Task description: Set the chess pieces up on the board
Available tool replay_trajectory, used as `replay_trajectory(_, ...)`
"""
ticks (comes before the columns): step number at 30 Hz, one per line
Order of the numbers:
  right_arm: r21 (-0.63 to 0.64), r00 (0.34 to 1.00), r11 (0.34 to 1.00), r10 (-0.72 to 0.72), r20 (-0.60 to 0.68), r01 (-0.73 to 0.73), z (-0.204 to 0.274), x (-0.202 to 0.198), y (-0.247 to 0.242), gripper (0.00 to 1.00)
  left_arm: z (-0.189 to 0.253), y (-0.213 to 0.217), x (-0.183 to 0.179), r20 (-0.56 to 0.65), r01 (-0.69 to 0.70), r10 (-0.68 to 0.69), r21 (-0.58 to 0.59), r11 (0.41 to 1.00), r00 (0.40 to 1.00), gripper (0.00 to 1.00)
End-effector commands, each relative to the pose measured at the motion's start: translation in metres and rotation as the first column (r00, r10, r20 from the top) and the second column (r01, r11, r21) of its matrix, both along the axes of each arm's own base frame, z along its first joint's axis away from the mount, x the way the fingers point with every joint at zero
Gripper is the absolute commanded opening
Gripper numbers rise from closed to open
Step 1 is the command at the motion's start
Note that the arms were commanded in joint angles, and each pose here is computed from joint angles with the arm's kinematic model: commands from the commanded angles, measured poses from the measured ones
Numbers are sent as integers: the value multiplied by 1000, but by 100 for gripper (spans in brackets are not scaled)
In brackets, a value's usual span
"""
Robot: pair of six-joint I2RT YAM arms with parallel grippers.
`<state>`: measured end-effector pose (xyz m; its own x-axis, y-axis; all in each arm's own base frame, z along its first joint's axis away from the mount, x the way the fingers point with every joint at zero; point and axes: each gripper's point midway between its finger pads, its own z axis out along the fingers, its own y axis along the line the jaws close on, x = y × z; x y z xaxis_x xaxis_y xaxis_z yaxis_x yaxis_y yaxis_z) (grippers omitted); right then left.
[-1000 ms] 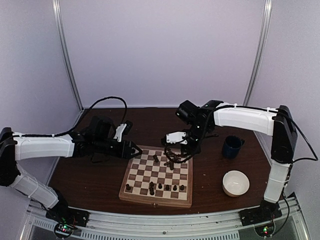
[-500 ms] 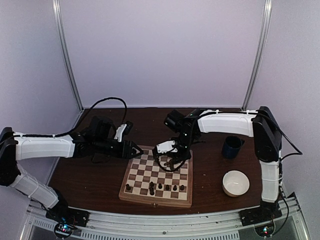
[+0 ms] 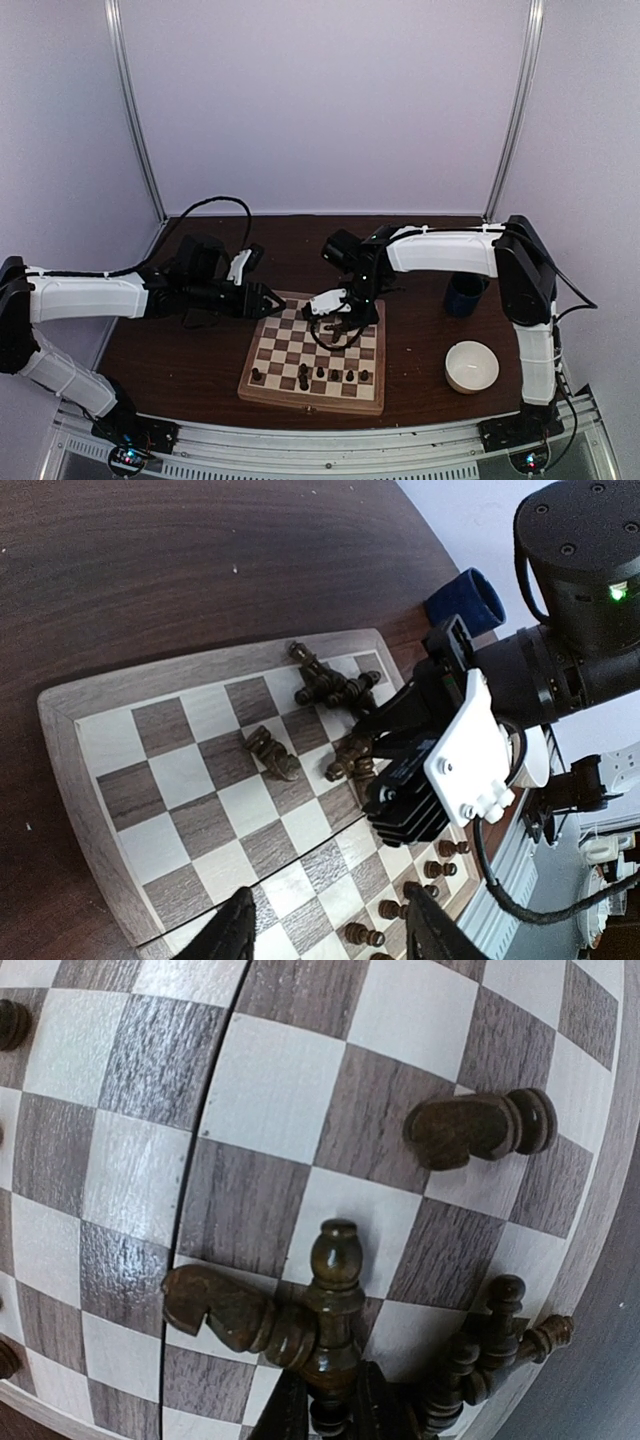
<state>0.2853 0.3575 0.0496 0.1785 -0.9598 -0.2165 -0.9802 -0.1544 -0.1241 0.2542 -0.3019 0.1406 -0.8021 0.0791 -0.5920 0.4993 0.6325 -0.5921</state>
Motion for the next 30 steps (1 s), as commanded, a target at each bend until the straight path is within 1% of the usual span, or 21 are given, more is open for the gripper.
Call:
replay_trajectory(1,58,999,997,-53,1,53,19,-1,5,8,7,-8,4,7,3,-2,-69,998,1000,51)
replay_trajectory(9,201,993,973,-102,-61,112,48,-7,21,7,0,-24,10,-77,-19,7,-156,988,997,50)
replay_trajectory(14,265,989,955,-113,-99,136,63,-11,29,6,-1,-35,15,-119,-31,5,-223,974,993,45)
replay_trajectory(20,294,983,941,-135,-124,167,70,-10,32,6,-1,-52,18,-158,-12,-37,-298,955,987,45)
replay_trajectory(25,307,978,932,-162,-134,196,73,-5,31,6,-1,-64,13,-168,20,-77,-316,949,983,44)
replay_trajectory(30,315,976,928,-163,-144,201,74,-5,32,6,-2,-70,12,-176,26,-87,-323,946,981,40)
